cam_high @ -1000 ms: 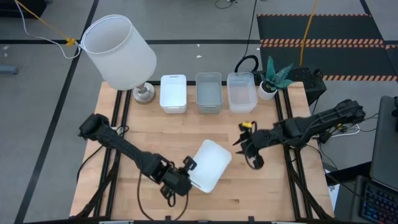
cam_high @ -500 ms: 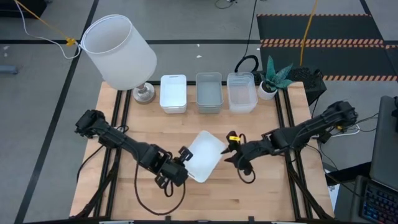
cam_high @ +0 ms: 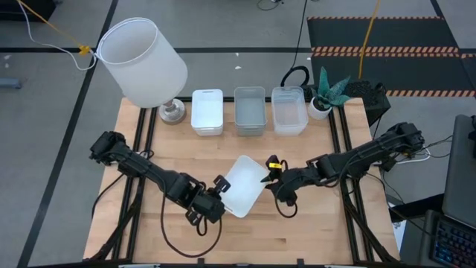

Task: Stack baskets by color
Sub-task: Stack the white bin on the top left stacked white bins

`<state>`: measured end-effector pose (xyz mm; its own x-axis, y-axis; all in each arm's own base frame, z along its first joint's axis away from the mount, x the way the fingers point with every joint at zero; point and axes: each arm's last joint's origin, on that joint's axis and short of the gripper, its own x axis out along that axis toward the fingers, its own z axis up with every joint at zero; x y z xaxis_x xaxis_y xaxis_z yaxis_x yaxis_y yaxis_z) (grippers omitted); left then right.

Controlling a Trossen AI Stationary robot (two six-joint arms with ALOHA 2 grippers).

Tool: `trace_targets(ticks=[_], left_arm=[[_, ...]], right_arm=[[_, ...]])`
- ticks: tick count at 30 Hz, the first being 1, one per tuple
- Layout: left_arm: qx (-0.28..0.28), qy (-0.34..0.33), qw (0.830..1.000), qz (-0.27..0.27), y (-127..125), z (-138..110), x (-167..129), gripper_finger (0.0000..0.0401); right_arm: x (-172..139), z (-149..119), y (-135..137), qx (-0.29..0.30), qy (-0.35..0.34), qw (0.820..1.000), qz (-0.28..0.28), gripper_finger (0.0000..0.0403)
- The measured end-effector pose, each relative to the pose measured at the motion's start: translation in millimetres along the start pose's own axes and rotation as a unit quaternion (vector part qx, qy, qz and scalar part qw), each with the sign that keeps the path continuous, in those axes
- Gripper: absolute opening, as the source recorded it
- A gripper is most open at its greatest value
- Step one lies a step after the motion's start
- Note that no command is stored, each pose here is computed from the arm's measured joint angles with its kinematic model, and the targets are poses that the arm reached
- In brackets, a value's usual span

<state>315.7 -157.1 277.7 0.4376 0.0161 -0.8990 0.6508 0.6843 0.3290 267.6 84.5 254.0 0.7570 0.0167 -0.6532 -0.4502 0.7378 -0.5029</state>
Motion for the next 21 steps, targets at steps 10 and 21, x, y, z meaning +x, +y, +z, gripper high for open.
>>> trace_targets(ticks=[10,21], left_arm=[[-0.119,0.037,0.984,0.13,7.1,-3.4,-0.9,0.0069],[-0.182,0.016,0.959,0.219,4.0,-1.2,-21.2,0.0193]], right_arm=[[0.5,-2.6,0.7,-0.011,0.012,1.0,0.004,0.0011],[-0.7,-3.4,-3.1,0.025,0.036,0.997,-0.055,0.0003]])
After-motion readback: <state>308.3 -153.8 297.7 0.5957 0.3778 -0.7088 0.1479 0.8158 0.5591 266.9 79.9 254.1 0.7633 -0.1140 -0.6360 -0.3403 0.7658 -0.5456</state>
